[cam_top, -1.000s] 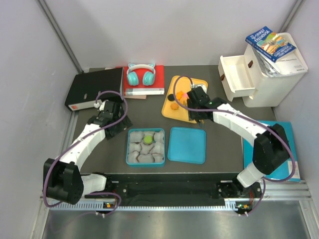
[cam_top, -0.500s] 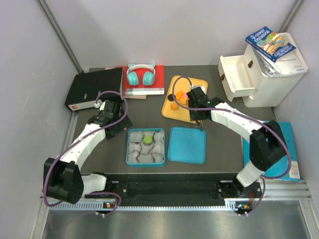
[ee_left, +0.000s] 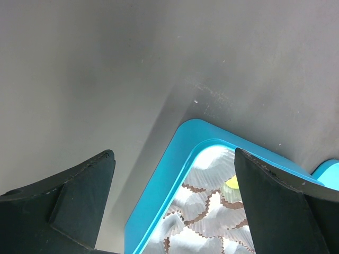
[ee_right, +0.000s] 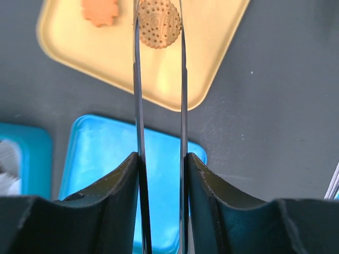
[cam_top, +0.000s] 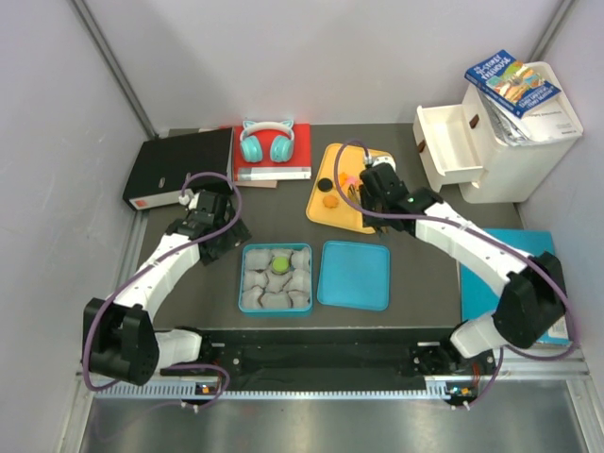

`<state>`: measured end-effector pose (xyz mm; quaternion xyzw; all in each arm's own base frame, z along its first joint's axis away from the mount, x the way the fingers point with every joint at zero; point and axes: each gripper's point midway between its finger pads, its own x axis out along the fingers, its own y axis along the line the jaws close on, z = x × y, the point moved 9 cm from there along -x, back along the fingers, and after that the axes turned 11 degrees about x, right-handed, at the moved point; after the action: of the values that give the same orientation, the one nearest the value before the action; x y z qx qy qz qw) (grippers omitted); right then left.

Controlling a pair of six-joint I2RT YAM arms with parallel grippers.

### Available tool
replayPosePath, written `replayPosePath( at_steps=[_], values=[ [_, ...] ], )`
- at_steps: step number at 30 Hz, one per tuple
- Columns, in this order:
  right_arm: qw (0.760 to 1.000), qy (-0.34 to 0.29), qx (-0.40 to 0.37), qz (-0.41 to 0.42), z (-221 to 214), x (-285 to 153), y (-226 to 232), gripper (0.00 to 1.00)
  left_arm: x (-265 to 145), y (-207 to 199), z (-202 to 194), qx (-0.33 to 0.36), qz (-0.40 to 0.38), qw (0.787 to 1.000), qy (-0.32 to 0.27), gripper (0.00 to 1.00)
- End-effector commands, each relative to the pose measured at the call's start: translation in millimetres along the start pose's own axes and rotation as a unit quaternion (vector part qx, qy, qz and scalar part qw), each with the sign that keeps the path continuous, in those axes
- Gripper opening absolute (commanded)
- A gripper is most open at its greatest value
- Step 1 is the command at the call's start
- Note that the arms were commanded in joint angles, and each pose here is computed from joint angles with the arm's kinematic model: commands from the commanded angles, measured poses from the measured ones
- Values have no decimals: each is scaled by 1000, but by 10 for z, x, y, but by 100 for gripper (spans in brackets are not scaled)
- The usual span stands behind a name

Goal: Pack the cookies

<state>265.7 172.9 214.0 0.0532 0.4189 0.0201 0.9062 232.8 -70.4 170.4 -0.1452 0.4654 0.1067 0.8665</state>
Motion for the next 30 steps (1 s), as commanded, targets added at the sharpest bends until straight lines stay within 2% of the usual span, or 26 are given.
replayPosePath(
  at_steps=[1,7,13,19,30],
  values=[
    [997,-56,-6,54,36,-486,147,33,58,-8,57,-8,-7,1000,-3,99],
    [989,-64,-30,127,-162,-897,378,33,103,89,97,-33,-1,999,11,98],
    [972,-42,-94,210,-516,-1159,797,33,149,243,106,-89,58,994,15,98],
    [959,-27,-133,249,-684,-1206,1087,33,193,373,86,-129,54,990,29,98],
    [940,-5,-186,285,-810,-1189,1513,33,215,375,65,-124,43,991,40,98]
  ],
)
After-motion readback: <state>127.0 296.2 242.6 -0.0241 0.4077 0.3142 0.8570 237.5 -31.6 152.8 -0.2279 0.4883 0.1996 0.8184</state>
